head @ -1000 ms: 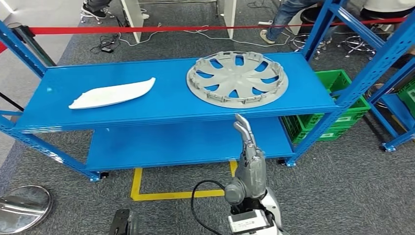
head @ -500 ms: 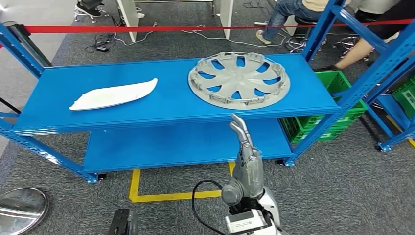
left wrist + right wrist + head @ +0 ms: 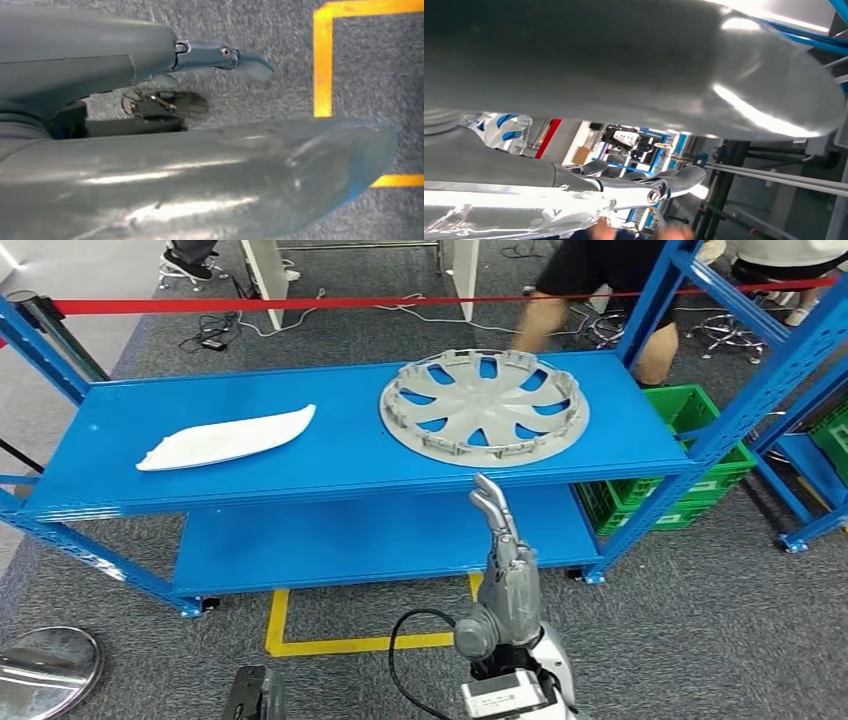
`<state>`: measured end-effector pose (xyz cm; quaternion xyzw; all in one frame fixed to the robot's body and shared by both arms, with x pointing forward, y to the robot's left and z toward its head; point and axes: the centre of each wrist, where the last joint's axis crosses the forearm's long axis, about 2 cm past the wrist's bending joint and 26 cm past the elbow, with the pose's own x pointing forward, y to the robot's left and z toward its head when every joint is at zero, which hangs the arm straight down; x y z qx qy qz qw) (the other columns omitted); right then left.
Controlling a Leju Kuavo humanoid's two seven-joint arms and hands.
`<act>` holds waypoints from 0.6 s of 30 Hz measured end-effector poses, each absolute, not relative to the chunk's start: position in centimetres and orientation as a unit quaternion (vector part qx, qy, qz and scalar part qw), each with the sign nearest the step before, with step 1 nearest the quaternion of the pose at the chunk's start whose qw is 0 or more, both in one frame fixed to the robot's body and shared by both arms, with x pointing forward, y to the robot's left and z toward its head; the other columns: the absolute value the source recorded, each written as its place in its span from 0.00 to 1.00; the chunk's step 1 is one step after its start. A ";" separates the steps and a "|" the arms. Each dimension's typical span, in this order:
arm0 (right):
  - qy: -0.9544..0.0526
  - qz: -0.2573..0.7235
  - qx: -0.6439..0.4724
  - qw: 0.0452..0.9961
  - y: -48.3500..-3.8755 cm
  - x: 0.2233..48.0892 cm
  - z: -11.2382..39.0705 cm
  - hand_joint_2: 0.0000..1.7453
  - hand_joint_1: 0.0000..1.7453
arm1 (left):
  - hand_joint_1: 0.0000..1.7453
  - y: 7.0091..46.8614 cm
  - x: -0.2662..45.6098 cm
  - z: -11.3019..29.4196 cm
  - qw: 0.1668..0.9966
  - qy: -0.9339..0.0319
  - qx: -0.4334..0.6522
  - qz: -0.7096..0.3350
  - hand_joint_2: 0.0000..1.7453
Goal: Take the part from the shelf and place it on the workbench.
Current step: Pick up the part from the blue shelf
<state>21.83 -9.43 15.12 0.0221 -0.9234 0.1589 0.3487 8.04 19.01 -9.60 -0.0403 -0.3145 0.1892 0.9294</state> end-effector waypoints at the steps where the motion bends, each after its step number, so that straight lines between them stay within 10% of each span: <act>1: -0.923 0.159 0.022 0.348 -9.4 21.8 15.1 0.00 0.00 | 0.00 19.0 8.1 -9.6 0.928 -0.318 -0.044 0.190 0.00; 18: -0.912 0.176 0.020 0.370 -10.4 20.4 13.3 0.00 0.00 | 0.00 19.1 7.8 -9.7 0.934 -0.305 -0.010 0.186 0.00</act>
